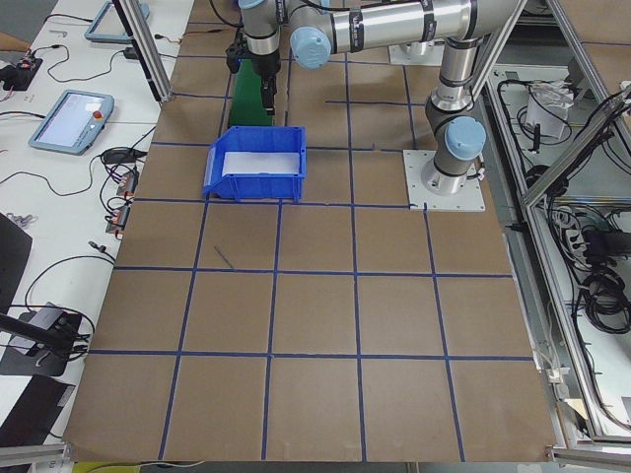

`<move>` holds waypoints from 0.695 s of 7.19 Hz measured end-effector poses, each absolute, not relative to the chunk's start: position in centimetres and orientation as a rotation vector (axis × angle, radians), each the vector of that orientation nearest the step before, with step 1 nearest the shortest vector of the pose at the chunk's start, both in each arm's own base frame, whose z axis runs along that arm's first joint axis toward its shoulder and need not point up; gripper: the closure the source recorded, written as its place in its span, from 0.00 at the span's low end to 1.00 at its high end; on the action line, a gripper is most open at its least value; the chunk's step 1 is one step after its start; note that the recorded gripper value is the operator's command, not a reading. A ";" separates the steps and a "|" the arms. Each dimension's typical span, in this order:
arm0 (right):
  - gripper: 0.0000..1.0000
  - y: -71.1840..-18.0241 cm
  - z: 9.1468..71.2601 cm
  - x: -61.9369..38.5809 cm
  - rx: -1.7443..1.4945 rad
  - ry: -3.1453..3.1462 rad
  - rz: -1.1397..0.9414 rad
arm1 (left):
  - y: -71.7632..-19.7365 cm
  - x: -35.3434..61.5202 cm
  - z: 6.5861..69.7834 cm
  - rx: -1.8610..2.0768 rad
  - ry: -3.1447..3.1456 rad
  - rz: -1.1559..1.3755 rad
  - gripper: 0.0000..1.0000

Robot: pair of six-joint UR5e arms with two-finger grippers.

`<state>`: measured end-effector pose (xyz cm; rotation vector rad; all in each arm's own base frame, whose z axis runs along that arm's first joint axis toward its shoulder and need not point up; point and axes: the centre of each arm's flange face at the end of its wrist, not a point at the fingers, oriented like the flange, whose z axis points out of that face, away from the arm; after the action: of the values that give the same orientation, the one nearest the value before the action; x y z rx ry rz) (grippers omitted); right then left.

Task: Transport two buttons from left to right
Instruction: 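Lower the yellow-collared switch into the far blue bin and release it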

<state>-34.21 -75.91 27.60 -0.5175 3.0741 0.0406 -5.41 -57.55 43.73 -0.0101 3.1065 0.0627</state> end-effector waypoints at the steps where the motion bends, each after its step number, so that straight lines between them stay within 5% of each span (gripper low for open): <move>1: 0.46 -76.0 27.2 -34.2 -0.513 3.070 0.047 | -57.6 -5.4 43.7 -0.011 3.107 0.063 0.00; 5: 0.40 -76.0 26.2 -34.2 -0.513 3.058 0.065 | -57.6 -5.6 44.1 -0.008 3.113 0.050 0.00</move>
<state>-34.19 -76.04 26.24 -0.5131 3.0581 0.0647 -5.59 -57.62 44.13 -0.0075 3.1132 0.0496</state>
